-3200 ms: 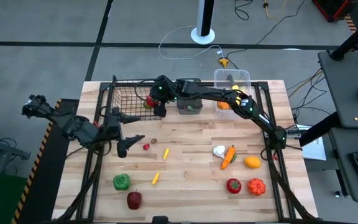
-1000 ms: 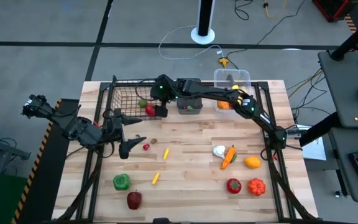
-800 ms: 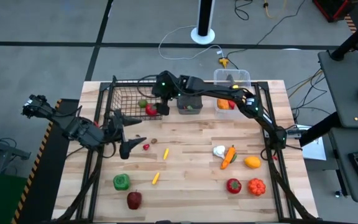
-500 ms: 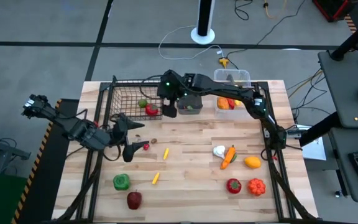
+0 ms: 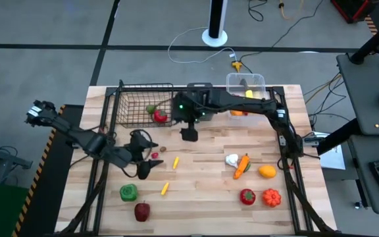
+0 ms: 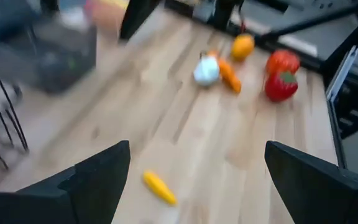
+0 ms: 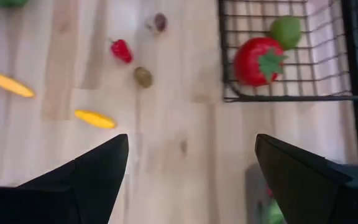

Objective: Sort produce into baskets
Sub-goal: Put the red bell pepper into the black bin

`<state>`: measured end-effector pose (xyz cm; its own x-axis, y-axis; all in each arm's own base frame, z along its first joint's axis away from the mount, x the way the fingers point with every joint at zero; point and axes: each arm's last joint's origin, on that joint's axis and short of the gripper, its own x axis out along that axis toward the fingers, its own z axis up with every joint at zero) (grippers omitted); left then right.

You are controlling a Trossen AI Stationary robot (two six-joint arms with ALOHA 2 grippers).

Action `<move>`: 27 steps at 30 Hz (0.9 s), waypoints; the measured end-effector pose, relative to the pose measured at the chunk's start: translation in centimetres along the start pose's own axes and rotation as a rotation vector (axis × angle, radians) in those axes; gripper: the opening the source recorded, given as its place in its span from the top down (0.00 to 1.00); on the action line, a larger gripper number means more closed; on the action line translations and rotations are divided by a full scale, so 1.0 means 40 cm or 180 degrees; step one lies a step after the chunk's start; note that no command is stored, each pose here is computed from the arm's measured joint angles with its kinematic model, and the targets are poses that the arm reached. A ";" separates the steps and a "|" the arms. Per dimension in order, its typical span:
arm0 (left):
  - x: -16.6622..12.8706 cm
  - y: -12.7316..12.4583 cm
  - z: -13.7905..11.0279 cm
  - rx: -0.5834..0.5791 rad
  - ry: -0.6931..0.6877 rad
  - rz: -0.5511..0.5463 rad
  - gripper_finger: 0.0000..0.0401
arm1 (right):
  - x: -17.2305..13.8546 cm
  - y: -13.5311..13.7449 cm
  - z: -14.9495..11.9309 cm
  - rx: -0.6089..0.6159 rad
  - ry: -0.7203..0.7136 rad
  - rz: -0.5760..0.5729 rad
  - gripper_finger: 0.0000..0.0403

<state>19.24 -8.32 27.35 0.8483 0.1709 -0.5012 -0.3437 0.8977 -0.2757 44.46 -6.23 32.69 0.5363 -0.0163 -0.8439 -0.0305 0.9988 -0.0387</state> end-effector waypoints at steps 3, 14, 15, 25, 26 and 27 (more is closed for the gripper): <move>0.019 0.002 -0.025 -0.0141 0.0271 0.0122 0.12 | -0.007 0.032 -0.005 0.0018 0.0072 0.0056 0.15; 0.072 0.020 -0.103 -0.0001 0.0988 0.0735 0.12 | -0.079 0.136 -0.032 0.0067 0.0018 0.0013 0.15; 0.078 0.019 -0.109 0.0105 0.1039 0.0755 0.12 | -0.090 0.144 -0.037 0.0062 -0.0022 -0.0056 0.15; 0.137 0.017 -0.160 0.1156 0.1393 0.0930 0.13 | -0.149 0.195 -0.114 0.0147 -0.0432 -0.0119 0.15; 0.141 0.018 -0.163 0.1223 0.1385 0.0970 0.13 | -0.150 0.196 -0.125 0.0170 -0.0436 -0.0116 0.15; 0.144 0.018 -0.166 0.1278 0.1389 0.1006 0.14 | -0.154 0.196 -0.135 0.0206 -0.0460 -0.0114 0.15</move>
<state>21.21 -9.36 18.82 0.4619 0.3460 -0.8166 -0.3007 0.9273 0.2228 36.38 1.46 34.70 0.6520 -0.0497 -0.7566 0.0426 0.9987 -0.0288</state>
